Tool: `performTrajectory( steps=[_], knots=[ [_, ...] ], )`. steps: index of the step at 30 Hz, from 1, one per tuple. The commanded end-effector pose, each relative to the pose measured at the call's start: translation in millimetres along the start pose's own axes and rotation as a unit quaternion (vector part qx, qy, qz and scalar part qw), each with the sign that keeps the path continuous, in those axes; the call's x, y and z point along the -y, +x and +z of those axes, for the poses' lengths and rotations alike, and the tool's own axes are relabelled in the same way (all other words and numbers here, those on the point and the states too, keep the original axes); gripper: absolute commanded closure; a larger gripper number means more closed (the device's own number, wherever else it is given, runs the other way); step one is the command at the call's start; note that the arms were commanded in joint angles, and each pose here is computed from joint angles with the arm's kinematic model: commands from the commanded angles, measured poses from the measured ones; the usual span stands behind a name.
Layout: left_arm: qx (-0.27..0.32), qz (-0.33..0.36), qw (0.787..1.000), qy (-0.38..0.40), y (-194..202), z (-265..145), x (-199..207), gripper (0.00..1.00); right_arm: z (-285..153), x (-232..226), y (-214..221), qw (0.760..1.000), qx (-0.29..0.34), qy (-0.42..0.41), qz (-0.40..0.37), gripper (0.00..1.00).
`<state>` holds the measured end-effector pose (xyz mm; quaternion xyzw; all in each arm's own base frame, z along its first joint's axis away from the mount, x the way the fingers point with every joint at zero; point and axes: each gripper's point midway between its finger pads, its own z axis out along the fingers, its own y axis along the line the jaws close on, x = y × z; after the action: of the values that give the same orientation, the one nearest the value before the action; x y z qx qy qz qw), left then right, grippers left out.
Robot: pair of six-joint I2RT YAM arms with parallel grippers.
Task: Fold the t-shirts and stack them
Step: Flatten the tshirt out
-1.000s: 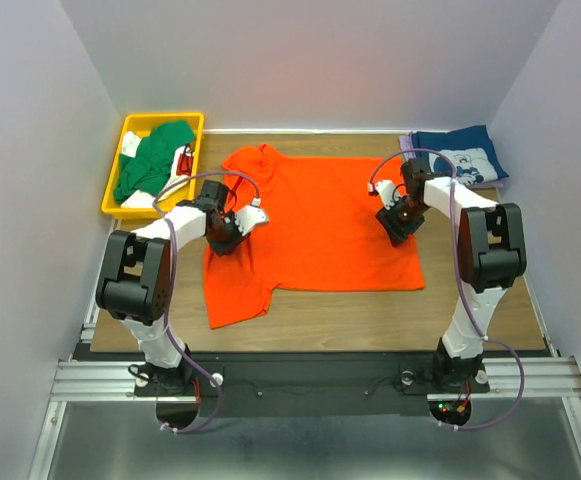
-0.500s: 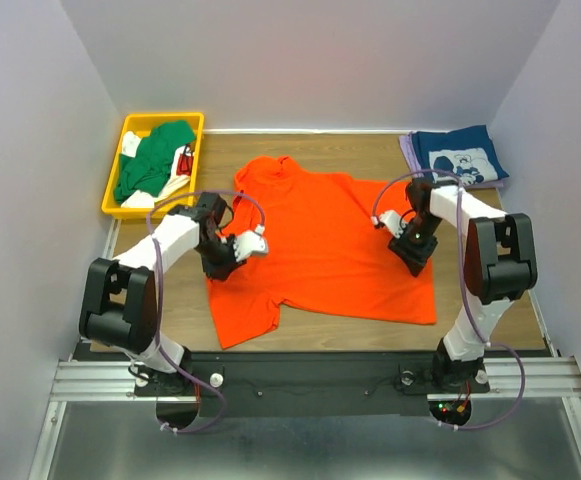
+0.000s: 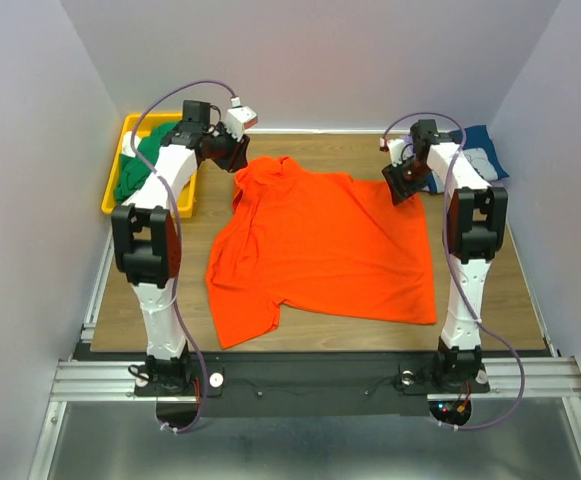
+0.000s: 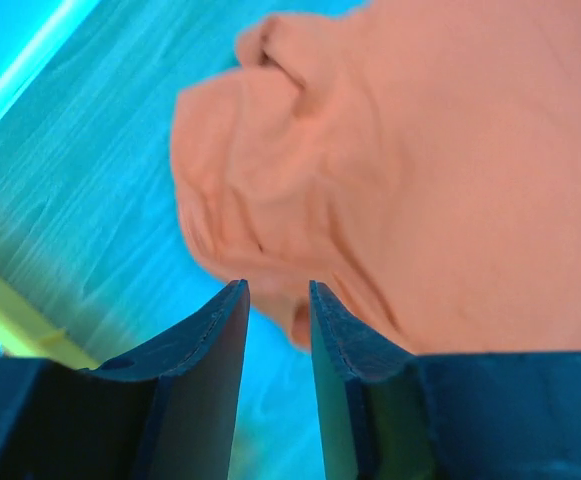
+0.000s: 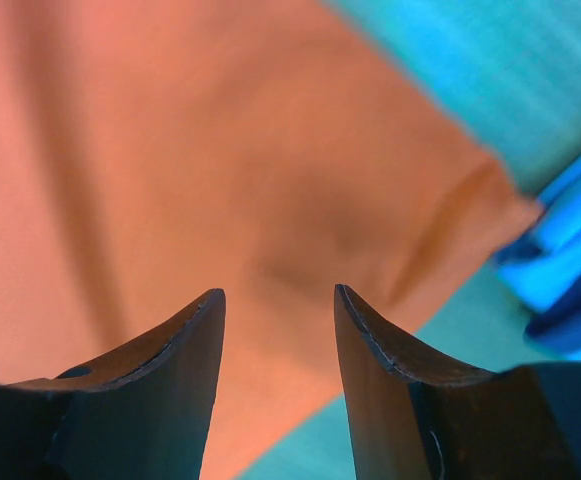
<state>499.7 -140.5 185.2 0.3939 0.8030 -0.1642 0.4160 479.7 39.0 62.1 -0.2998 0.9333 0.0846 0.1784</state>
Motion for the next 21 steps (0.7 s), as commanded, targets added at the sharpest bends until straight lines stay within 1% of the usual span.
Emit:
performTrajectory(
  steps=[1, 3, 6, 9, 10, 11, 12, 13, 14, 15, 16, 17, 19, 20, 21],
  knots=[
    [0.065, -0.068, 0.995, -0.041, -39.8, 27.7, -32.8, 0.56, 7.9, 38.3, -26.0, 0.996, 0.037, 0.069, 0.047, 0.46],
    [0.058, -0.086, 0.994, -0.044, -28.0, 49.2, -42.0, 0.55, 20.7, 48.4, -23.5, 0.995, 0.032, 0.082, 0.053, 0.46],
    [0.046, -0.099, 0.992, -0.058, -16.9, 64.2, -51.8, 0.54, 28.7, 65.1, -22.2, 0.991, 0.029, 0.114, 0.064, 0.46],
    [0.012, -0.103, 0.992, -0.076, 11.7, 76.9, -57.4, 0.58, 39.6, 72.0, -12.6, 0.989, 0.015, 0.126, 0.077, 0.47],
    [-0.002, -0.103, 0.991, -0.091, 20.5, 76.3, -60.8, 0.62, 41.1, 70.8, -8.7, 0.99, 0.011, 0.122, 0.074, 0.48],
    [-0.022, -0.102, 0.99, -0.091, 36.9, 78.9, -57.3, 0.63, 41.3, 67.6, -7.5, 0.991, 0.009, 0.117, 0.068, 0.48],
    [-0.032, -0.097, 0.99, -0.093, 43.0, 76.2, -55.5, 0.64, 47.8, 61.2, 4.8, 0.992, -0.005, 0.104, 0.067, 0.48],
    [-0.047, -0.097, 0.989, -0.101, 53.1, 73.4, -55.3, 0.68, 45.8, 56.8, 5.2, 0.993, -0.004, 0.097, 0.061, 0.48],
    [-0.06, -0.095, 0.989, -0.101, 62.1, 72.4, -51.9, 0.69, 47.1, 53.1, 9.7, 0.994, -0.008, 0.091, 0.06, 0.48],
    [-0.086, -0.092, 0.987, -0.098, 83.1, 72.1, -44.5, 0.71, 48.0, 49.7, 14.3, 0.995, -0.013, 0.086, 0.058, 0.48],
    [-0.094, -0.087, 0.986, -0.103, 87.1, 64.3, -42.3, 0.74, 52.1, 42.9, 26.2, 0.995, -0.027, 0.076, 0.055, 0.48],
    [-0.12, -0.085, 0.985, -0.092, 109.7, 62.5, -31.3, 0.75, 47.9, 38.1, 28.7, 0.996, -0.028, 0.069, 0.051, 0.48],
    [-0.133, -0.078, 0.983, -0.096, 118.4, 49.1, -23.7, 0.78, 51.6, 26.3, 48.2, 0.996, -0.049, 0.053, 0.045, 0.48],
    [-0.156, -0.082, 0.981, -0.083, 139.8, 45.9, -9.2, 0.78, 45.1, 22.5, 49.0, 0.997, -0.046, 0.051, 0.04, 0.48],
    [-0.157, -0.073, 0.982, -0.081, 139.2, 36.7, -4.1, 0.8, 48.0, 14.6, 64.0, 0.997, -0.063, 0.04, 0.034, 0.48]
  ],
)
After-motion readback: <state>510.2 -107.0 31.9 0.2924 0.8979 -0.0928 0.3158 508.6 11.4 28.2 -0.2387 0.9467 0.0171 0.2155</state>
